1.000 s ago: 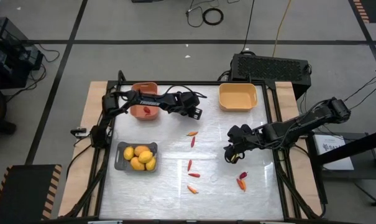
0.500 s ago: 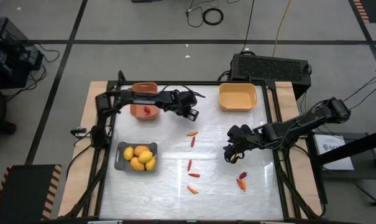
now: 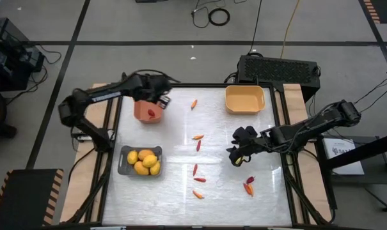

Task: Sort produce into baskets
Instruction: Put the red bell pepper into the orange bin

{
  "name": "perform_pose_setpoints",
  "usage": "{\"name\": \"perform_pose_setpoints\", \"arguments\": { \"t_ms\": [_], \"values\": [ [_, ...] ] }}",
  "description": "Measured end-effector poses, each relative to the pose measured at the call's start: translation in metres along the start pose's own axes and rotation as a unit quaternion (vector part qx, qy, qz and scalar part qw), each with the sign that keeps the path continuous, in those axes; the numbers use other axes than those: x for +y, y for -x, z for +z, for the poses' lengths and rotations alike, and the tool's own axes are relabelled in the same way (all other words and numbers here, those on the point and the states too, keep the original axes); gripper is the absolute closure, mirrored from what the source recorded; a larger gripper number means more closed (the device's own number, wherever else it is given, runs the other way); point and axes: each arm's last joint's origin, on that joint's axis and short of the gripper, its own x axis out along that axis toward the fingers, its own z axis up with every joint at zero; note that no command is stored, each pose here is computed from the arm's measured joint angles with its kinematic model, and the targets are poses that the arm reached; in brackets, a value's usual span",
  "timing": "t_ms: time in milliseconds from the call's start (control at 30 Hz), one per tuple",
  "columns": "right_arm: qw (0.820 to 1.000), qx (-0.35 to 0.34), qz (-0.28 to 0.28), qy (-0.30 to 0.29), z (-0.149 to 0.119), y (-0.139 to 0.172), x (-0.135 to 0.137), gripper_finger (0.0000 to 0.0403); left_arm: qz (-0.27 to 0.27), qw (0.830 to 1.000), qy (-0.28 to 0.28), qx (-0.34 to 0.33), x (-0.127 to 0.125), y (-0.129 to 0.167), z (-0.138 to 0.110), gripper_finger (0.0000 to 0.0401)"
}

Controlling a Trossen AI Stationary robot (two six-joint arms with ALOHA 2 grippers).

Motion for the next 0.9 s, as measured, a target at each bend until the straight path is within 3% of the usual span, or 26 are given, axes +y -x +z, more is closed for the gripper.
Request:
{"name": "perform_pose_setpoints", "arguments": {
  "t_ms": [133, 300, 567, 700, 900],
  "values": [
    [1.0, -0.006, 0.008, -0.003, 0.001, 0.0, 0.002, 0.0193, -0.01, 0.998, -0.008, 0.067, 0.021, -0.022, -0.019, 0.0312],
    [1.0, -0.006, 0.008, -0.005, 0.001, 0.0, 0.002, 0.0193, 0.006, 0.993, -0.014, 0.113, 0.026, -0.046, -0.039, 0.03],
    [1.0, -0.001, 0.012, -0.006, 0.001, 0.0, 0.002, 0.0193, -0.028, 0.996, -0.018, 0.084, 0.018, -0.053, -0.037, 0.0224],
    [0.998, 0.064, 0.022, -0.001, 0.002, 0.005, -0.002, 0.0193, -0.055, 0.995, -0.027, 0.082, 0.016, -0.05, -0.037, 0.0197],
    [0.988, 0.14, -0.06, 0.014, 0.006, 0.023, -0.019, 0.0193, -0.111, 0.993, -0.02, 0.038, 0.019, -0.032, -0.035, 0.0189]
  ]
}}
